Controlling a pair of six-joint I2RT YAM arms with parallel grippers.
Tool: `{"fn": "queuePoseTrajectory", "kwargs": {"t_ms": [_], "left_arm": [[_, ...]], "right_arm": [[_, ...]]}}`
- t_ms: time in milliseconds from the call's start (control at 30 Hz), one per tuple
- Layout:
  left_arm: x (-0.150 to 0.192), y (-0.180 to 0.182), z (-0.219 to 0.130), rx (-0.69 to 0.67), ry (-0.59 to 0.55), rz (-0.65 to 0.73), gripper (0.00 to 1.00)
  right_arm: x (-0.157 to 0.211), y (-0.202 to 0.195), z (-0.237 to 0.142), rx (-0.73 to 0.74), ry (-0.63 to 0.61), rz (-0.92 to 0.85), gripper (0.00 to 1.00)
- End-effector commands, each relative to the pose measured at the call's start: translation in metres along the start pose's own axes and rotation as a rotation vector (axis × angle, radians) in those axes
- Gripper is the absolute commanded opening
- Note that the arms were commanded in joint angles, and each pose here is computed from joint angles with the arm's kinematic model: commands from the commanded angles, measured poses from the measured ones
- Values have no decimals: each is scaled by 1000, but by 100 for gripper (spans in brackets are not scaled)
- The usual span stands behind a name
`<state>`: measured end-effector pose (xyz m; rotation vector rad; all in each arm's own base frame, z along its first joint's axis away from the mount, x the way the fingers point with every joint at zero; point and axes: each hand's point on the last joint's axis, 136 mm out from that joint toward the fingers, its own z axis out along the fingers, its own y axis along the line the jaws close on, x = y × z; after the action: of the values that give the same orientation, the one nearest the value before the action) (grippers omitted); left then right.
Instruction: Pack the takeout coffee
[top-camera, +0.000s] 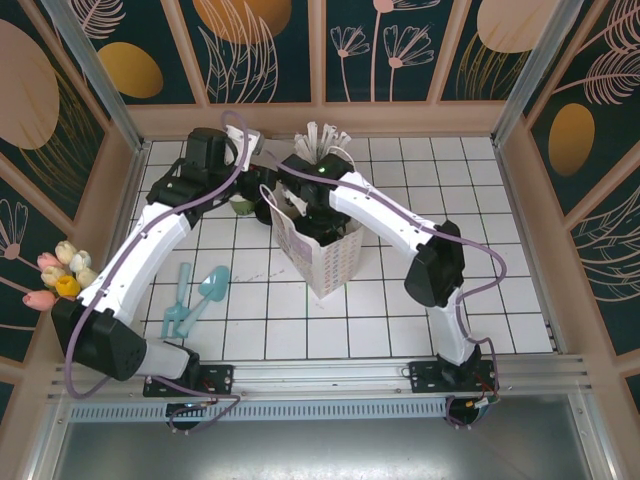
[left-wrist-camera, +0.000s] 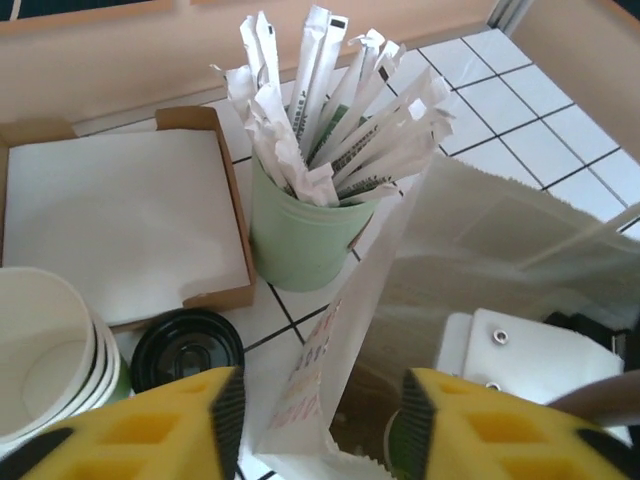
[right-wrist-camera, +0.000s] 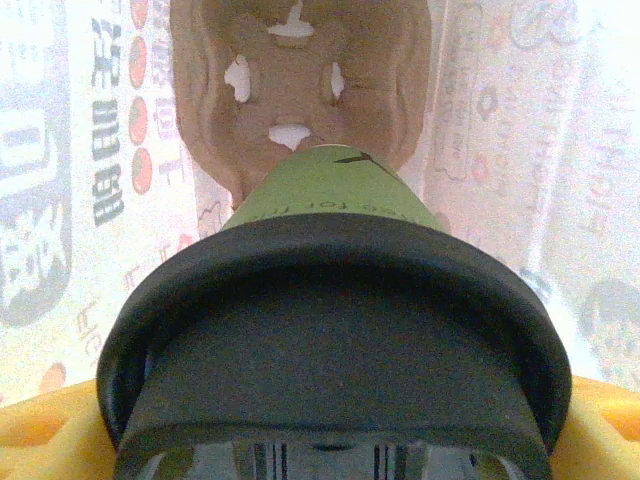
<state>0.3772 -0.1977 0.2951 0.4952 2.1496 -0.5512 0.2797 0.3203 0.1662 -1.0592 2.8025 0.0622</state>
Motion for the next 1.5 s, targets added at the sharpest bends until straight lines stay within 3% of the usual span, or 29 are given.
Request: {"fn": "queuePoseTrajectory", "kwargs": {"t_ms": [0, 167, 467, 567, 667, 867, 1000, 1267, 1467], "left_arm": [[-3, -14, 7, 85, 37, 105, 57], [-5, -24, 23, 180, 109, 152, 66], [5, -36, 39, 299, 198, 173, 64], [13, -44, 38, 348, 222, 147, 56], [21, -43, 38, 338, 223, 99, 34], [22, -52, 24, 336, 149, 28, 8], [25, -58, 15, 329, 133, -7, 0], [31, -60, 1, 256, 150, -95, 0], [47, -47, 2, 181, 234, -79, 0]], "right_arm": [[7, 1, -33, -2, -70, -36, 49], [22, 2, -32, -15, -40, -46, 48], [41, 8, -26, -60, 18, -62, 47], [47, 7, -26, -62, 26, -60, 47], [51, 7, -28, -77, 21, -57, 47], [53, 7, -32, -84, 12, -54, 46], [52, 10, -31, -91, 18, -51, 47], [51, 12, -26, -81, 36, 40, 46], [53, 20, -32, -76, 26, 119, 45]]}}
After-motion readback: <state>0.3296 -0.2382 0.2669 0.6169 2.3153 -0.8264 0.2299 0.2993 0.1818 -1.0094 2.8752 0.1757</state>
